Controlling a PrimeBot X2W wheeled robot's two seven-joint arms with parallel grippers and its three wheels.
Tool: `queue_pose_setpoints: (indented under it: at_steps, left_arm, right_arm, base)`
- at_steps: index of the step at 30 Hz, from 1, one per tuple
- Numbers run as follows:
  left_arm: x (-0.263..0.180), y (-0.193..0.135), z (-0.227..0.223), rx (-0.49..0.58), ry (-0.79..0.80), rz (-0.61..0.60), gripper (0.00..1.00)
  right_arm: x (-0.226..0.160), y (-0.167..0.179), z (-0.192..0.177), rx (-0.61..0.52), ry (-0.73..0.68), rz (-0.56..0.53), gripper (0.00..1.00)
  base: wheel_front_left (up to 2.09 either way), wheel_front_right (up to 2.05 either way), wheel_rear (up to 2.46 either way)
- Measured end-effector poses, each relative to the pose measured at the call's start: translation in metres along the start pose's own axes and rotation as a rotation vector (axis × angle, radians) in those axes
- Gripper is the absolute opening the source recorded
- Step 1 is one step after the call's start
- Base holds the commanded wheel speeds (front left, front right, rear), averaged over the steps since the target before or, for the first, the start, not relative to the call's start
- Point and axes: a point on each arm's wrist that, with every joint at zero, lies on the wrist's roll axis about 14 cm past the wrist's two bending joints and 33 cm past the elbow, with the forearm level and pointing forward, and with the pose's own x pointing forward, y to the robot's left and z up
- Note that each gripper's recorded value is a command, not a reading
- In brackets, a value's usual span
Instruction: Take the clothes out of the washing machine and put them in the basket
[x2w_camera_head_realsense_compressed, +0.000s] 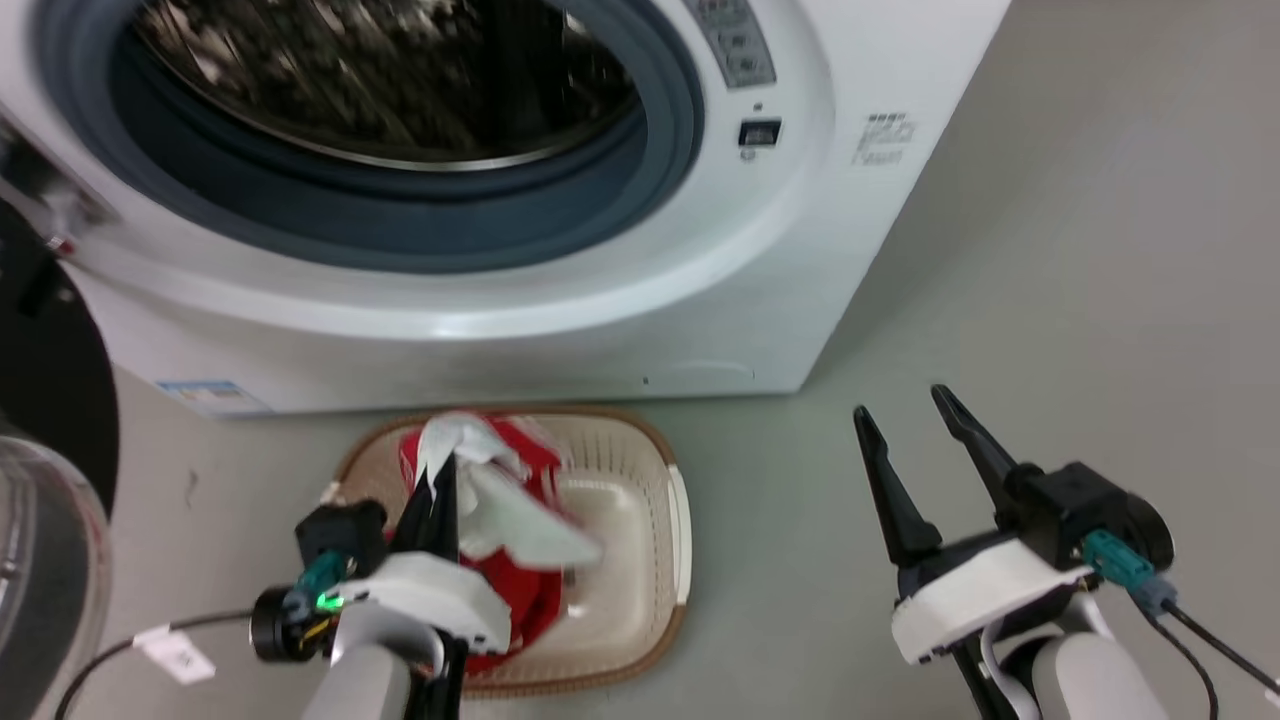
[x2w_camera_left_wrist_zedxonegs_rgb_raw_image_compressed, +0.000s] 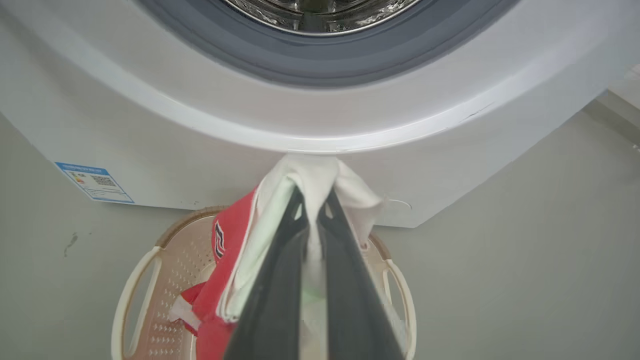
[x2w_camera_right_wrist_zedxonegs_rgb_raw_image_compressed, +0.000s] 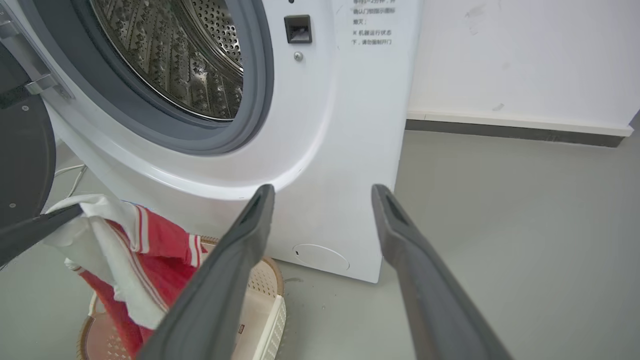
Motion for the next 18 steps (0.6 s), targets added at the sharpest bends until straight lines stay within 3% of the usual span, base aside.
queue_pose_setpoints:
  at_steps: [10,18]
  left_arm:
    - [0.061,0.017,-0.105,0.009,0.315,0.024,0.00]
    - [0.053,0.033,-0.194,-0.019,0.595,0.094,0.00]
  right_arm:
    - [0.041,-0.010,-0.056,0.024,0.106,0.008,1.00]
    - [0.048,-0.016,-0.086,0.053,0.157,0.005,1.00]
  base:
    - [0.00,0.00,0.00]
    - [0.00,0.00,0.00]
